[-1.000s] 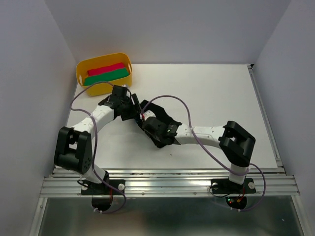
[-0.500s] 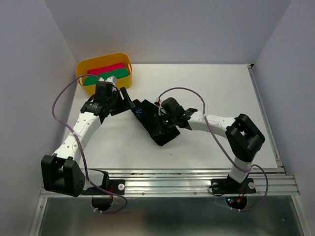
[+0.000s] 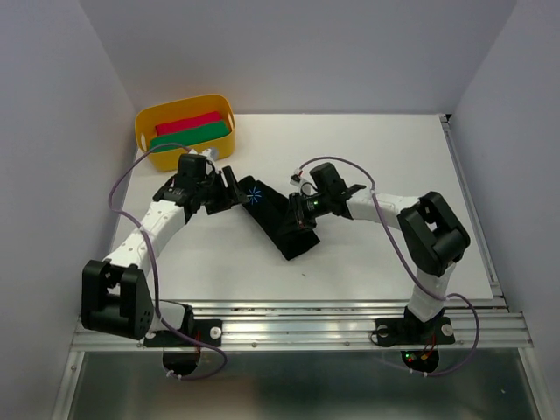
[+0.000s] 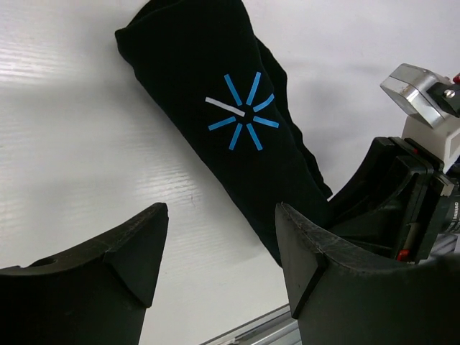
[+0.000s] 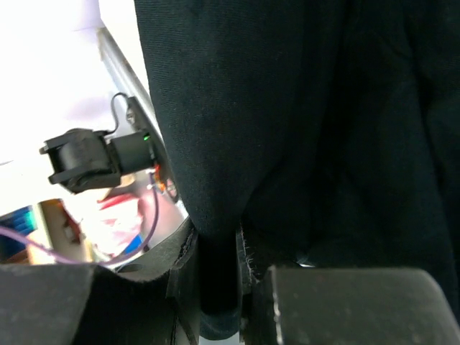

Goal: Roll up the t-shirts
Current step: Roll the T-shirt to the center of the board.

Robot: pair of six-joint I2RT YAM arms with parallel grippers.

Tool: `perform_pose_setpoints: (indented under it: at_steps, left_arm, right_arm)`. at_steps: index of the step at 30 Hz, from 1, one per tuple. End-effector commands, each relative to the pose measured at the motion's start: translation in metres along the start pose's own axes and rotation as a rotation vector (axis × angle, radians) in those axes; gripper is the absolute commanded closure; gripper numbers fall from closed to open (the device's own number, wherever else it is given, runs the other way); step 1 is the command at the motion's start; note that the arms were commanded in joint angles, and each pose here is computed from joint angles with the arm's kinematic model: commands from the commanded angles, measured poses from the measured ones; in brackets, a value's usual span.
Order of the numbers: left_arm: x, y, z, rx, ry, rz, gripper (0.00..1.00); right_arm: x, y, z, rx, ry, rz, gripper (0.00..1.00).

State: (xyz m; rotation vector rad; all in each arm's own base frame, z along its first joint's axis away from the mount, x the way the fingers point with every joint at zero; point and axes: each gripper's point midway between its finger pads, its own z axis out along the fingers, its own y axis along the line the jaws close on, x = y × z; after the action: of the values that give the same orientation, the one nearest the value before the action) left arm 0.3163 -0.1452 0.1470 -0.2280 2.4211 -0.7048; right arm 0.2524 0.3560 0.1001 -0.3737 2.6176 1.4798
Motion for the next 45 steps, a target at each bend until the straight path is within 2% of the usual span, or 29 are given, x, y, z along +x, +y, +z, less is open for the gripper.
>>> perform_pose_setpoints:
  at_steps: [1, 14, 16, 17, 19, 21, 26, 27, 29, 32, 33, 38, 41, 42, 45]
  left_arm:
    - [-0.007, -0.013, 0.014, 0.070, -0.014, 0.039, 0.29]
    - [-0.031, -0.029, 0.053, 0.121, -0.024, 0.076, 0.33]
    - [-0.034, -0.031, 0.060, 0.134, -0.028, 0.077, 0.34]
    - [-0.036, -0.031, 0.062, 0.136, -0.030, 0.073, 0.34]
    - [-0.038, -0.030, 0.072, 0.132, -0.024, 0.071, 0.34]
    - [-0.038, -0.025, 0.084, 0.116, -0.006, 0.069, 0.34]
    - [-0.038, -0.016, 0.104, 0.089, 0.021, 0.061, 0.36]
    - [-0.040, -0.017, 0.106, 0.088, 0.017, 0.061, 0.36]
    - [-0.042, -0.015, 0.111, 0.082, 0.022, 0.055, 0.36]
    - [-0.041, -0.016, 0.114, 0.082, 0.029, 0.051, 0.36]
    - [-0.042, -0.016, 0.115, 0.082, 0.033, 0.049, 0.36]
    - [-0.045, -0.023, 0.107, 0.084, 0.029, 0.057, 0.37]
    - [-0.053, -0.033, 0.097, 0.098, 0.004, 0.068, 0.42]
    - [-0.056, -0.034, 0.096, 0.093, -0.005, 0.071, 0.44]
    - [-0.062, -0.035, 0.097, 0.078, -0.017, 0.072, 0.57]
  right_arm:
    - [-0.003, 0.010, -0.010, -0.139, 0.050, 0.001, 0.97]
    - [-0.013, -0.008, -0.015, -0.164, 0.065, 0.034, 0.86]
    - [-0.019, -0.015, -0.020, -0.149, 0.050, 0.052, 0.79]
    - [-0.019, -0.015, -0.021, -0.143, 0.048, 0.053, 0.70]
    - [-0.025, -0.022, -0.026, -0.123, 0.027, 0.062, 0.63]
    - [-0.028, -0.025, -0.028, -0.073, 0.014, 0.051, 0.50]
    - [-0.038, -0.040, -0.047, 0.097, -0.056, 0.031, 0.31]
    - [-0.039, -0.041, -0.051, 0.123, -0.072, 0.024, 0.23]
    - [-0.040, -0.045, -0.062, 0.204, -0.112, 0.016, 0.16]
    - [-0.042, -0.054, -0.077, 0.324, -0.165, 0.015, 0.15]
    - [-0.044, -0.060, -0.091, 0.408, -0.208, 0.013, 0.15]
    - [-0.057, -0.054, -0.141, 0.592, -0.389, -0.024, 0.17]
    - [-0.054, -0.031, -0.144, 0.584, -0.427, -0.071, 0.42]
    - [-0.052, -0.030, -0.143, 0.598, -0.432, -0.075, 0.66]
    - [-0.040, -0.022, -0.122, 0.569, -0.400, -0.091, 0.88]
